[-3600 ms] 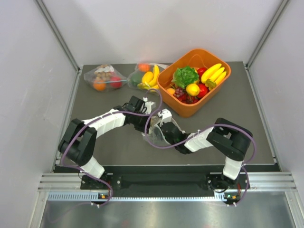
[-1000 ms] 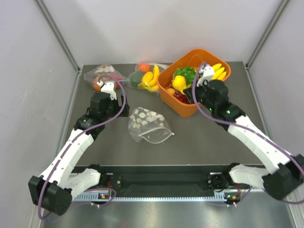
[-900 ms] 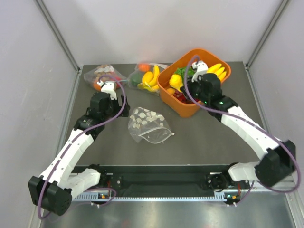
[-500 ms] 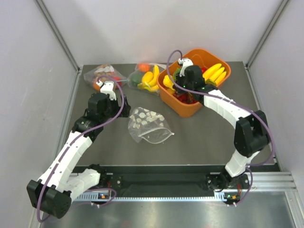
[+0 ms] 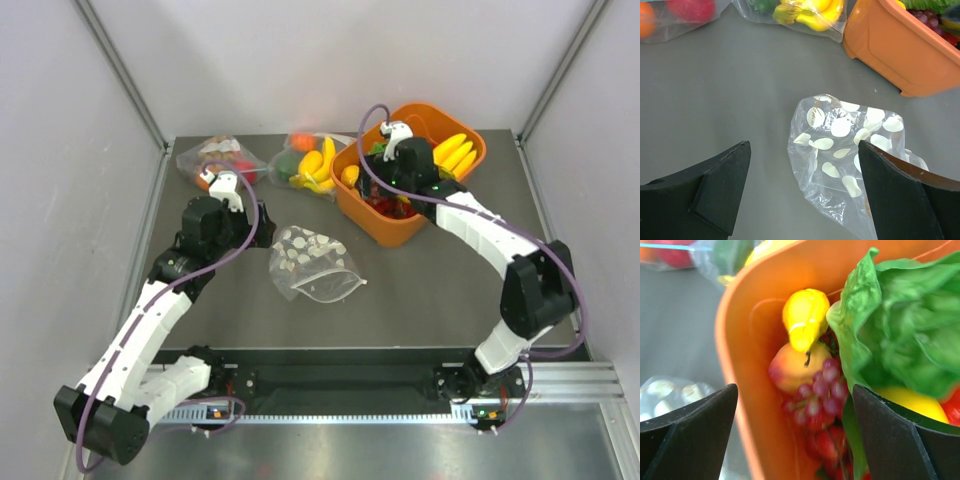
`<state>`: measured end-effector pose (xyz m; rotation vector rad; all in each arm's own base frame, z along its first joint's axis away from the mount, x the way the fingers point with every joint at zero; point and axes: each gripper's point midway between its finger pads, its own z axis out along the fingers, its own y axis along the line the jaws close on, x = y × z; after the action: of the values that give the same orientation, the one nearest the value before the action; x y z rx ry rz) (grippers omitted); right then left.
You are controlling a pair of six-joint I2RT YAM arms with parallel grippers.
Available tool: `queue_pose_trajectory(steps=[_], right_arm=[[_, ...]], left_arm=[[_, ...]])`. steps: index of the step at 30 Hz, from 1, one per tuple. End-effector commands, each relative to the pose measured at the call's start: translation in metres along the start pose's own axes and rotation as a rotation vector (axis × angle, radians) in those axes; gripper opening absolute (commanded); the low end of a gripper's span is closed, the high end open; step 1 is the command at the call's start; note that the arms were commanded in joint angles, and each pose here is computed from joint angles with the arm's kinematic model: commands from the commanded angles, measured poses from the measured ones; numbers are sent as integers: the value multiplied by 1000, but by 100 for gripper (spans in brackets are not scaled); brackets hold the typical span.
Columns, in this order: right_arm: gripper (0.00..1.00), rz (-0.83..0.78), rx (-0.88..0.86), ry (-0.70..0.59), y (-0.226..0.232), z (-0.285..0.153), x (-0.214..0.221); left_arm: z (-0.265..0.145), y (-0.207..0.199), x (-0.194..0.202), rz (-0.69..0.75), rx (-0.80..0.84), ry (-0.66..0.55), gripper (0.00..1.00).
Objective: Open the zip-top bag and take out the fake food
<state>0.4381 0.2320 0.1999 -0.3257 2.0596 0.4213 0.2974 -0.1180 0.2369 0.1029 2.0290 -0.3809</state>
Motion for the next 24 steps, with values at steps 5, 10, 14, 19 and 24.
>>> queue_pose_trajectory(steps=[5,10,14,19,24], right_arm=[[95,-17,-63,-203,13,-105,-53],[98,-12,-32,-251,7,-167,-37],[99,4,45,-244,-9,-205,-12],[100,37,108,-328,-21,-260,0],[100,69,188,-382,-37,-301,13]], left_arm=[[-6,4,-20,-8,-30,-85,92],[-11,11,-24,-10,-65,-122,92],[-12,15,-29,-22,-87,-172,92],[-19,20,-37,-31,-117,-217,93],[-29,17,-50,-44,-106,-268,93]])
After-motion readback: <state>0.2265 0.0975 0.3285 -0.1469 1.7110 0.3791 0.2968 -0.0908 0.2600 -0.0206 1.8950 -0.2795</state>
